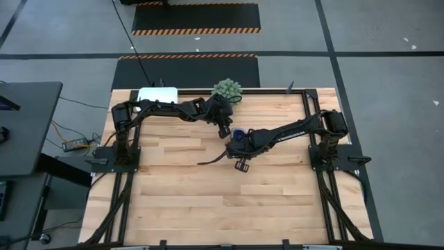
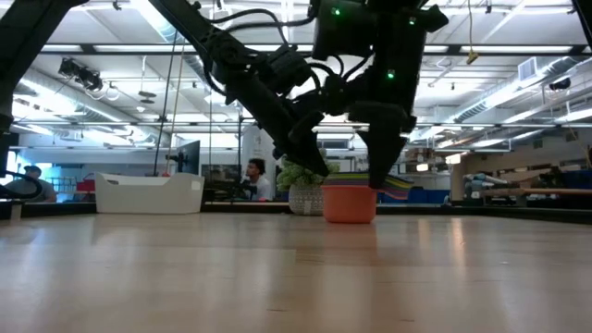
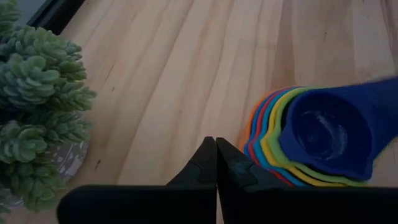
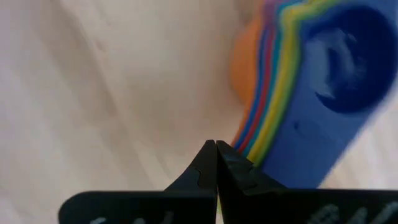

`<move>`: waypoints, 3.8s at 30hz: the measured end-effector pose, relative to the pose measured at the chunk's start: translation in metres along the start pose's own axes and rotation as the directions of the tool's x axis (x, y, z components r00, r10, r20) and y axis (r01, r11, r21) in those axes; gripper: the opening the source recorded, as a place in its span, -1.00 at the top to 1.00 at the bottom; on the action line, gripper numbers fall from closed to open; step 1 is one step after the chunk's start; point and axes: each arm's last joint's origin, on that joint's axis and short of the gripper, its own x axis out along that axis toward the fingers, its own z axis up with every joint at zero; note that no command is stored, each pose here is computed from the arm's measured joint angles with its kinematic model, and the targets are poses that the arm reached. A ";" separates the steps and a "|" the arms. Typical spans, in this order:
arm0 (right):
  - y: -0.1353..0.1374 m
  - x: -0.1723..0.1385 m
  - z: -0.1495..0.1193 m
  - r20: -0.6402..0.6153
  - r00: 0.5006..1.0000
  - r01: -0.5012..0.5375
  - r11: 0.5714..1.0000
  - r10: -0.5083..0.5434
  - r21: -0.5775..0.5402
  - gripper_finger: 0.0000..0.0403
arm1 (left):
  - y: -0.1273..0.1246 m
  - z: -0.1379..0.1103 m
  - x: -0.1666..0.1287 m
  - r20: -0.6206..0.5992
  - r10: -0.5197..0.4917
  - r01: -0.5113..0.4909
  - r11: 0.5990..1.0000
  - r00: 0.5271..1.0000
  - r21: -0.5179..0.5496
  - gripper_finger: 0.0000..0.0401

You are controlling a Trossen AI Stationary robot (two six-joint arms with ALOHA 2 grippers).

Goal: Nest measuring cups in basket
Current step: Stack the violet measuring cup on top of the green measuring cup, then put the nested measuring cups into the white bin

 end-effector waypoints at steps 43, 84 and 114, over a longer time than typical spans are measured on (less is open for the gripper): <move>-0.139 -0.231 -0.125 0.575 0.818 0.029 1.000 -0.022 -0.004 1.00 | -0.029 0.010 -0.002 0.010 -0.131 0.131 0.991 0.991 0.018 1.00; -0.162 -0.165 -0.237 0.856 0.297 -0.201 0.904 0.423 -0.378 0.99 | -0.082 0.079 -0.033 0.148 -0.114 0.100 0.990 0.982 0.098 1.00; -0.130 -0.081 -0.209 0.756 0.605 -0.303 0.950 0.250 -0.072 0.99 | -0.085 0.069 -0.032 0.056 -0.112 0.106 0.988 0.992 0.108 1.00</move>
